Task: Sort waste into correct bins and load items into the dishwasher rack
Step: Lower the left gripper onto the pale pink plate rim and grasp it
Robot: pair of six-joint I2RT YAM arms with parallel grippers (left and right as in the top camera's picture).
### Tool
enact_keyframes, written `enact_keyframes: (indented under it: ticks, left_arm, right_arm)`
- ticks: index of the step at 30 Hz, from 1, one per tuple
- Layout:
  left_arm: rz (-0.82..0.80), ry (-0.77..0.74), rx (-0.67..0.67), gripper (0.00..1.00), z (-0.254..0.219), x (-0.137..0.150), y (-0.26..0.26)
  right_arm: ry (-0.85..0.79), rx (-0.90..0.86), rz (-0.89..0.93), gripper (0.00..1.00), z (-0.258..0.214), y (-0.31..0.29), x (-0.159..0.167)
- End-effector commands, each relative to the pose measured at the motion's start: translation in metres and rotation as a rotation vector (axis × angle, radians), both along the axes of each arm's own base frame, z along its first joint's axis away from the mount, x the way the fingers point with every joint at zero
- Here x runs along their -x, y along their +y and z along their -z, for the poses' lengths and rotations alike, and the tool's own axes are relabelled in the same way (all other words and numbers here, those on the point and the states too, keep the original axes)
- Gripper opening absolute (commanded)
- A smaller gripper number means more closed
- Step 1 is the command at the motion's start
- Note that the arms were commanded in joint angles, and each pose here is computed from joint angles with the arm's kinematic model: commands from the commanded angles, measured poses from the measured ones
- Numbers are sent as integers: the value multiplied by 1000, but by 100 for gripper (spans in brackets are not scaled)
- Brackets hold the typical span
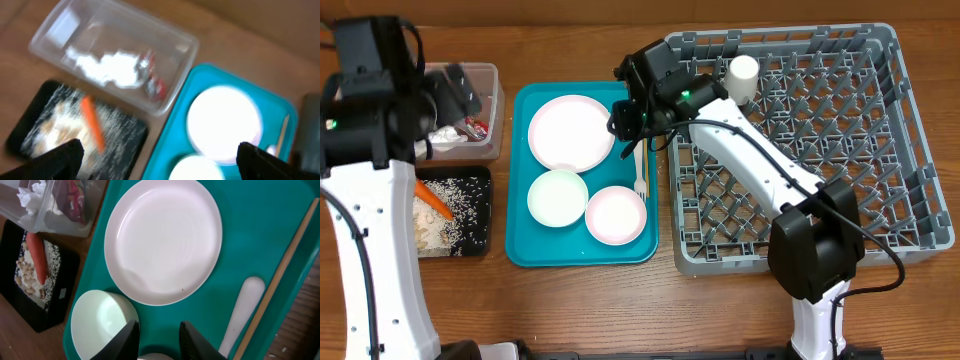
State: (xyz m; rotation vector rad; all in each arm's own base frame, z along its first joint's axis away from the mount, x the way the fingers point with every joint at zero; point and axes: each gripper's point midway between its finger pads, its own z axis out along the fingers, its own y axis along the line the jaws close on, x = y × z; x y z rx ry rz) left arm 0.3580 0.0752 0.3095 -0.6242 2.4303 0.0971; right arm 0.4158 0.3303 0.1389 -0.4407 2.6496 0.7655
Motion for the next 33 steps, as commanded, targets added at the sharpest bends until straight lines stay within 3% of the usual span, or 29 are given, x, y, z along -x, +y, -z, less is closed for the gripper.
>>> enact_keyframes:
  ticks: [1,5,10,11,12,15,21,25,33]
  left_arm:
    - [4,122,29,100,25,12,-3]
    - [15,251,71,100,45,30,-11]
    - [60,291,130,100,55,31,-22]
    - [98,273,165,91,54,26,-31]
    - [134,251,223,74,53,21,-42]
    - [207,235,282,84,57,8,-67]
    - [231,351,276,80,81,10,-88]
    - [242,463,183,80,109,12,-93]
    - [262,624,187,70,170,10,-111]
  right_arm:
    - [8,6,-15,30,4,7,7]
    - [22,59,3,34,11,-1,11]
    - [46,75,27,35,7,-14,8]
    - [49,76,32,34,4,-17,7]
    - [54,74,36,35,0,-19,6]
    - [62,77,45,35,-15,-26,7]
    - [83,126,62,38,-21,-43,15]
    - [98,128,85,38,-26,-57,15]
    - [60,112,119,42,-69,-89,24]
